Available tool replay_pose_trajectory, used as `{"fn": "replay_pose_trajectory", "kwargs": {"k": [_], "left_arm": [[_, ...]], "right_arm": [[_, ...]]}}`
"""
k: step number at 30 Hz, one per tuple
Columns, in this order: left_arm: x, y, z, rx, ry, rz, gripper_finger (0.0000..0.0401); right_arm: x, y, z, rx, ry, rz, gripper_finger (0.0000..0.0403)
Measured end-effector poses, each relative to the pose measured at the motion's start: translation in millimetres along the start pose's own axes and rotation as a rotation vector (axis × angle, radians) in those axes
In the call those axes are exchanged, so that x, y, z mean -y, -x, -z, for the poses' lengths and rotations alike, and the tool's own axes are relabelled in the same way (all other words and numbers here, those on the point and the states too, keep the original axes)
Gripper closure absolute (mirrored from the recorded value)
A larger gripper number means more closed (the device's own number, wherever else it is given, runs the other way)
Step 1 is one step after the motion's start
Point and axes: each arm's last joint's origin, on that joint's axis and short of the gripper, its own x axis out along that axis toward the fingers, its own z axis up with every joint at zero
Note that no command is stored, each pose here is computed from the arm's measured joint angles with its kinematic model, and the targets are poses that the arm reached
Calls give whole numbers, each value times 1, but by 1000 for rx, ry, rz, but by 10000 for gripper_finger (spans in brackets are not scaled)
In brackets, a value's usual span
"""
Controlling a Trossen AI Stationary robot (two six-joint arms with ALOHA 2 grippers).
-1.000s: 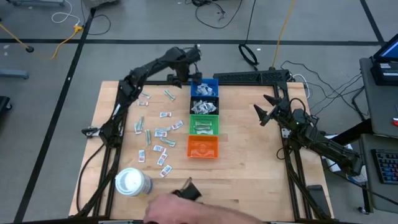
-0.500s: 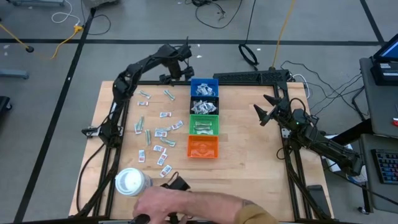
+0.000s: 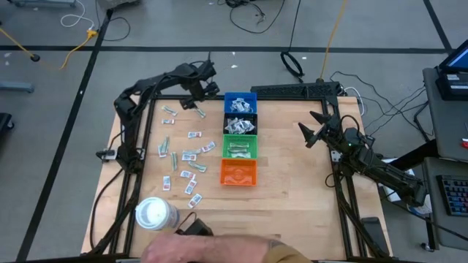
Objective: Pick & Place First Aid Supplies
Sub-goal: Put the green bandage into the green bin
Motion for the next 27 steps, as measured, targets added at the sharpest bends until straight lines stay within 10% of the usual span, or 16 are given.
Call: {"fn": "replay_pose_trajectory", "kwargs": {"k": [27], "left_arm": [[-41, -43, 7, -27, 90, -147, 50]], "right_arm": [[0, 0, 0, 0, 0, 0, 9]]}}
